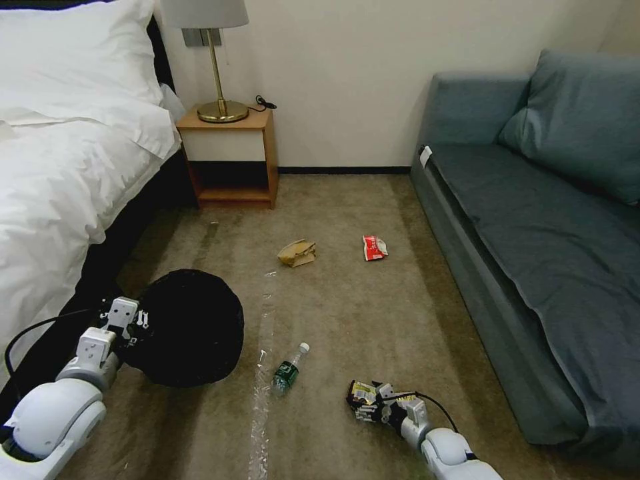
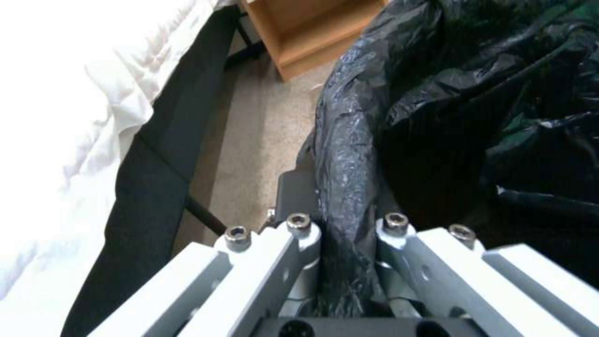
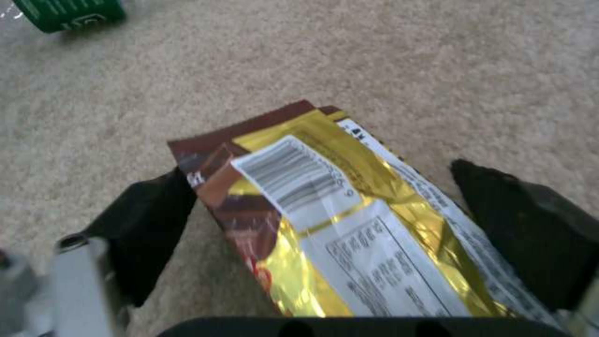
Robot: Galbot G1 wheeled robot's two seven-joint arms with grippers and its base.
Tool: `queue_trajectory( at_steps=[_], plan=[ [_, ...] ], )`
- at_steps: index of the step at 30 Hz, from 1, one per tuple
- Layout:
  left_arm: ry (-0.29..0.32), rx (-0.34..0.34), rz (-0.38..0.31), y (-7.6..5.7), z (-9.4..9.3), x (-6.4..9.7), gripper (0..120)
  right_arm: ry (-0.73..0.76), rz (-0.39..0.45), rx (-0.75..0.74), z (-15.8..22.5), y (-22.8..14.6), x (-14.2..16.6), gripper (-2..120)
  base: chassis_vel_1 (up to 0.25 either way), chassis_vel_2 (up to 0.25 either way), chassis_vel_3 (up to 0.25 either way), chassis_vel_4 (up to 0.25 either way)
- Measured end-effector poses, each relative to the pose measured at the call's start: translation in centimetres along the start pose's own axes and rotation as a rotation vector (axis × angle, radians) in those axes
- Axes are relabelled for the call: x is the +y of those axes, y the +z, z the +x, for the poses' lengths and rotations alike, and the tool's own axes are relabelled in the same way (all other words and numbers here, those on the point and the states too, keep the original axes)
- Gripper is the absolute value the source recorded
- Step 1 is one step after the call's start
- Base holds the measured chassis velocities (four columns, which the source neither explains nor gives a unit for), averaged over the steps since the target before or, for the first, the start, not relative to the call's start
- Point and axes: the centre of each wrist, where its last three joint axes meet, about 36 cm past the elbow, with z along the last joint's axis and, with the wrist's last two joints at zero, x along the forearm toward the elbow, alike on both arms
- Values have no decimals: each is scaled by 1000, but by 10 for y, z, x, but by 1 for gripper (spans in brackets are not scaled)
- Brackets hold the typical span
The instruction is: Pick up the trash bin, then pick up the garbage on the floor and place it into the trash bin.
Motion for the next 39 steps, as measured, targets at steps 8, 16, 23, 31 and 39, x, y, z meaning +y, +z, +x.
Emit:
queue_trajectory(
  at_steps=[8,16,23,31,39],
  plan=[
    [-24,-21,-3,-6,0,3,4,-4,-10,-12,7,4,0,65,0,0,0,0],
    [-26,-23,1,-6,3,2,4,-14,-21,-12,11,9,3,37,0,0,0,0],
    [-22,-25,3,-5,6,-2,4,-18,-35,-23,14,11,9,13,0,0,0,0],
    [-4,-46,30,-2,5,-12,4,3,-40,-117,19,-25,3,0,0,0,0,0],
    [53,-76,69,4,-3,-28,4,-42,-55,-309,16,-107,24,0,0,0,0,0]
  ],
)
